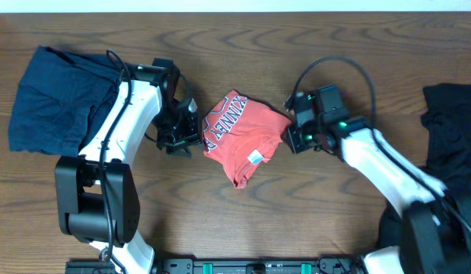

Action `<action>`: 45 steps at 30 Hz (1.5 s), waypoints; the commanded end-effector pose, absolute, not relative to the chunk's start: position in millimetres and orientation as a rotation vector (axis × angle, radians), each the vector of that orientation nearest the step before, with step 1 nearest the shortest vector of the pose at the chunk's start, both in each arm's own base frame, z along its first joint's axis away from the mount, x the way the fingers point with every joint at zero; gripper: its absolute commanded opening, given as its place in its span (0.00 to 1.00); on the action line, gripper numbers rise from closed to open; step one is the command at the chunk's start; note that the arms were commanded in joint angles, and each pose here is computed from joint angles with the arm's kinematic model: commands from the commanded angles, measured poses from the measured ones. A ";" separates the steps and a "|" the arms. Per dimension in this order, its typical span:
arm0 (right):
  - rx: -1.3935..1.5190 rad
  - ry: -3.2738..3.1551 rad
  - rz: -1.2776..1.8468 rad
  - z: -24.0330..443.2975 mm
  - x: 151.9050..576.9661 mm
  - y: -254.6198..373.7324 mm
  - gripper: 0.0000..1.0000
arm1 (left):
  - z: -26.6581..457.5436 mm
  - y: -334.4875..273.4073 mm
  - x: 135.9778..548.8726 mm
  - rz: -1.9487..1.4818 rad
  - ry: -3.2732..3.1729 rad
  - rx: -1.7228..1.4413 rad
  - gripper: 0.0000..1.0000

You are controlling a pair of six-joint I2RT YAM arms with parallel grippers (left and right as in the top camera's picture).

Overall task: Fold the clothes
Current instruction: 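Release the bundle and press its sides with both grippers, then grasp the coral bundle's left side with the left gripper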

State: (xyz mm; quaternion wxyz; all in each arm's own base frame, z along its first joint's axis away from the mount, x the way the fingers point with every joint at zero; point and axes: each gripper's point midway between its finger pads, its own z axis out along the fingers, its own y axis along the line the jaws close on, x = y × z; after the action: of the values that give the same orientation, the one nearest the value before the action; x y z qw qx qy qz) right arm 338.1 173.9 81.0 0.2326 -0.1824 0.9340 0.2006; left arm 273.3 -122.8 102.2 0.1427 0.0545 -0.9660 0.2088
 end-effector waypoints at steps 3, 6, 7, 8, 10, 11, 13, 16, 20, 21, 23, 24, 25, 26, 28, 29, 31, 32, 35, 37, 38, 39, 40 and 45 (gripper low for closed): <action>-0.505 2.340 0.562 139.4 358.1 182.4 0.29 | 144.6 -145.9 261.0 0.882 -2.765 -0.002 0.43; -0.459 2.307 0.614 141.0 369.2 191.8 0.32 | 163.7 -139.7 252.7 0.861 -2.834 -0.031 0.46; -0.456 2.305 0.633 137.7 372.0 195.5 0.33 | 169.0 -135.6 249.5 0.835 -2.863 -0.032 0.53; -0.448 2.308 0.660 132.8 374.6 200.3 0.34 | 172.9 -128.1 246.5 0.775 -2.903 -0.011 0.58; -0.421 2.341 0.697 114.4 379.4 207.1 0.37 | 175.9 -108.1 242.7 0.608 -2.992 0.081 0.64; -0.412 2.363 0.707 104.1 380.4 209.2 0.38 | 176.4 -97.7 241.6 0.522 -3.030 0.141 0.70; -0.377 2.429 0.723 77.8 380.9 210.8 0.39 | 177.1 -81.5 238.9 0.397 -3.083 0.276 0.83; -0.254 2.564 0.752 36.0 376.2 206.8 0.37 | 172.6 -81.7 241.2 0.429 -3.112 0.426 0.96; -0.128 2.699 0.872 6.0 358.9 209.4 0.33 | 142.5 -94.3 247.5 0.555 -3.073 0.557 0.98; -0.079 2.742 0.878 1.0 352.6 207.7 0.32 | 131.3 -102.0 249.1 0.626 -3.049 0.569 0.98; -0.024 2.807 0.872 -4.6 341.7 204.2 0.33 | 111.2 -115.4 252.0 0.756 -3.004 0.595 0.98; -0.012 2.837 0.863 -6.8 335.9 202.2 0.33 | 99.0 -121.5 253.4 0.817 -2.976 0.622 0.98; 0.008 2.865 0.850 -8.9 331.0 199.6 0.34 | 88.2 -126.0 254.3 0.863 -2.950 0.651 0.98; 0.067 2.917 0.809 -13.0 323.1 192.9 0.33 | 73.8 -131.3 256.0 0.920 -2.921 0.690 0.98; 0.133 2.974 0.752 -15.4 313.2 184.6 0.33 | 55.1 -134.6 258.8 0.968 -2.901 0.740 0.98; 0.139 2.989 0.738 -14.9 309.6 182.3 0.33 | 47.2 -135.0 259.9 0.979 -2.893 0.769 0.98; 0.123 2.994 0.734 -11.9 307.1 181.3 0.33 | 32.7 -135.5 264.2 1.004 -2.904 0.783 0.98; 0.101 2.990 0.733 -10.4 307.0 181.4 0.33 | 26.2 -136.0 267.5 1.018 -2.917 0.778 0.98; 0.056 2.974 0.734 -7.9 308.7 182.0 0.33 | 11.8 -137.9 279.1 1.050 -2.936 0.777 0.98; 0.025 2.966 0.735 -7.5 309.4 182.9 0.32 | 2.5 -140.0 288.0 1.069 -2.938 0.790 0.98; 0.014 2.964 0.734 -7.5 309.2 183.7 0.32 | -2.5 -141.3 291.0 1.073 -2.926 0.812 0.98; -0.010 2.962 0.734 -7.4 308.6 185.3 0.32 | -7.0 -145.1 294.3 1.099 -2.908 0.820 0.98; -0.036 2.957 0.734 -7.2 308.3 187.1 0.31 | -9.5 -150.8 297.8 1.143 -2.889 0.809 0.98; -0.101 2.945 0.736 -6.5 306.9 193.3 0.32 | -25.3 -182.3 294.8 1.258 -2.780 0.734 0.98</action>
State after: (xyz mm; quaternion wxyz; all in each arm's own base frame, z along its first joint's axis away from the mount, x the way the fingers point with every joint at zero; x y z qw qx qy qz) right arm 319.9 195.5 6.7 0.0627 -0.0108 0.9624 0.2641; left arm 334.8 -177.9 29.0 -0.0908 0.1888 -0.8737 0.4390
